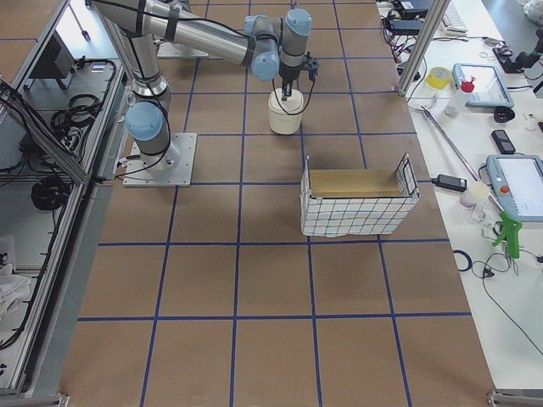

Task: Open trash can with right arm
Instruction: 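Press the right gripper down on the lid's push edge, then lift the right gripper away as the lid pops open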

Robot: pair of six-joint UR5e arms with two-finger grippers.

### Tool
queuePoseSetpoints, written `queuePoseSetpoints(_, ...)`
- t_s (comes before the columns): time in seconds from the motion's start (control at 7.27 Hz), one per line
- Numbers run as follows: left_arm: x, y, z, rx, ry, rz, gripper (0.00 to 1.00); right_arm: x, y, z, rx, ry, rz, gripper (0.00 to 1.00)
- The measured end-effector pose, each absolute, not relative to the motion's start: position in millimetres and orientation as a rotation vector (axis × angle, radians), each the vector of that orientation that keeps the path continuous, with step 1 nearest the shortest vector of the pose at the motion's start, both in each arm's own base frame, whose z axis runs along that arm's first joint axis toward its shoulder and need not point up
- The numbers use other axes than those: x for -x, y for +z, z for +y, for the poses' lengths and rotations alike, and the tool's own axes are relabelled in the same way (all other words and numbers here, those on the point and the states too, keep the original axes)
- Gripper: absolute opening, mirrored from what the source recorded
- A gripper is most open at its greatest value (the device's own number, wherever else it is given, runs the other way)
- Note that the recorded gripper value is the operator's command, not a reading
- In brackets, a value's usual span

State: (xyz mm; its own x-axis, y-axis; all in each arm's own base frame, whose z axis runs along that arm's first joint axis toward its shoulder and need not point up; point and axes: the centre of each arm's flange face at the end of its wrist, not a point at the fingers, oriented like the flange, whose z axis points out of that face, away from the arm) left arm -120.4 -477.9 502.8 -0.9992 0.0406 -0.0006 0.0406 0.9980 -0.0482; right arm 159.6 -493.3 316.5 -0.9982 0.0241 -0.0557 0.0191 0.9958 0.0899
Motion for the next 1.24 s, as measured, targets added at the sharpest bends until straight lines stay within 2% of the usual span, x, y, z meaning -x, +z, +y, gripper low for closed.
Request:
queuePoseSetpoints(0.83, 120, 503, -478, 0.064, 0.076, -3.14, 1.0, -158, 322, -495, -0.059, 0.124, 3.091, 0.0)
queuePoseSetpoints(1.24, 120, 503, -478, 0.064, 0.076, -3.14, 1.0, -157, 381, -501, -0.11, 0.229, 3.109, 0.0)
